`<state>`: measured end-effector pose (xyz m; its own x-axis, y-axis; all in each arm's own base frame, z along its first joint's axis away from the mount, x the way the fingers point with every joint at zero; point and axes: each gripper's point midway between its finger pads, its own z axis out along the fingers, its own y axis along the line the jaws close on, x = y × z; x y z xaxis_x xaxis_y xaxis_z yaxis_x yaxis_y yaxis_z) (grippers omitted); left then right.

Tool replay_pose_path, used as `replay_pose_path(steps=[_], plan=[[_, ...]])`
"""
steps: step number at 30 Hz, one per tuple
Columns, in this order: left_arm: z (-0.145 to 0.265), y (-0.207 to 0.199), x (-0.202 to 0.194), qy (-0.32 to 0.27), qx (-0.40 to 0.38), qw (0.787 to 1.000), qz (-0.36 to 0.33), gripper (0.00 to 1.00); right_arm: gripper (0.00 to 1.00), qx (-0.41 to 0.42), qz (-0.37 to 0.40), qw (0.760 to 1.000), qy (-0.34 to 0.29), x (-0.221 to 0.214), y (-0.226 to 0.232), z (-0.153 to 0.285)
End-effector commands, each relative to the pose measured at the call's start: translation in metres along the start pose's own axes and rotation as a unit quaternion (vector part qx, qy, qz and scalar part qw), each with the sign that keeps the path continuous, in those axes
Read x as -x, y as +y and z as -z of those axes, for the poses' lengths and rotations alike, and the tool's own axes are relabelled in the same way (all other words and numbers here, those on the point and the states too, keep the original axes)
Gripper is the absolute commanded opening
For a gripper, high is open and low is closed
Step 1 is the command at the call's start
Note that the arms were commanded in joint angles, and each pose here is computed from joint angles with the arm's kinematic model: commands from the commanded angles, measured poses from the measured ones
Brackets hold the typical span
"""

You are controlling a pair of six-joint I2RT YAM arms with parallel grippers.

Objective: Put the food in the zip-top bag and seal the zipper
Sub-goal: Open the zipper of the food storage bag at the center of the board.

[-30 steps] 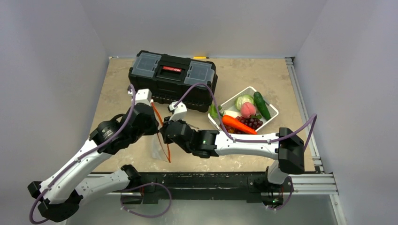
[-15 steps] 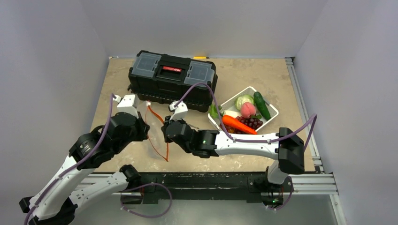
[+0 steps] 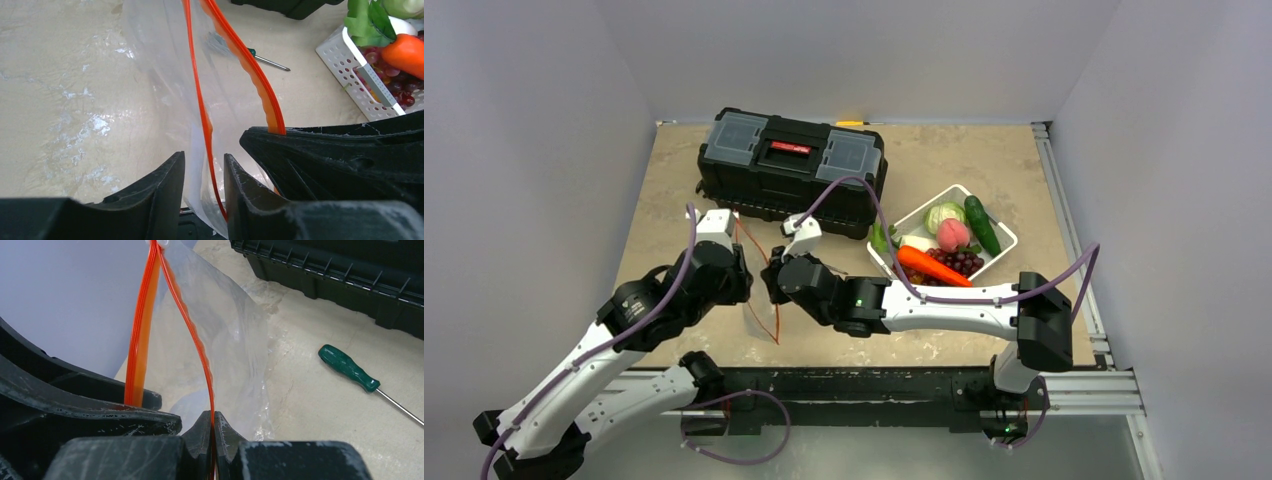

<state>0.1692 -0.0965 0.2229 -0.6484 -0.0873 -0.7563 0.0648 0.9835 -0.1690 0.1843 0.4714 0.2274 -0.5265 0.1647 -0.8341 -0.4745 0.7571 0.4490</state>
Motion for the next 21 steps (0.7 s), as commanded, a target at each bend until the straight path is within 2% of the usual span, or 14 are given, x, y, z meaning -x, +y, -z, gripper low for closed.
replay_pose_path(steps=[1,4,6,15,21], plan=[[0.002,-0.001,0.013,-0.025,-0.001,1.0,-0.001,0.26,0.0,0.03,-0.035,0.999,-0.029,0.029,0.024,0.007],[0.009,0.012,0.016,-0.027,0.023,0.999,-0.029,0.06,0.0,0.029,-0.037,0.999,-0.016,0.02,0.019,0.007],[0.013,0.019,0.017,-0.02,0.041,0.997,-0.057,0.02,0.0,0.016,-0.035,0.999,-0.016,0.015,0.008,0.006],[0.01,0.032,0.015,0.012,0.08,0.987,-0.137,0.0,0.0,0.022,-0.067,0.997,0.031,-0.013,-0.029,-0.01],[-0.019,0.012,0.016,0.037,0.062,0.981,-0.178,0.0,0.01,0.028,-0.066,0.997,0.043,-0.013,-0.046,-0.012]])
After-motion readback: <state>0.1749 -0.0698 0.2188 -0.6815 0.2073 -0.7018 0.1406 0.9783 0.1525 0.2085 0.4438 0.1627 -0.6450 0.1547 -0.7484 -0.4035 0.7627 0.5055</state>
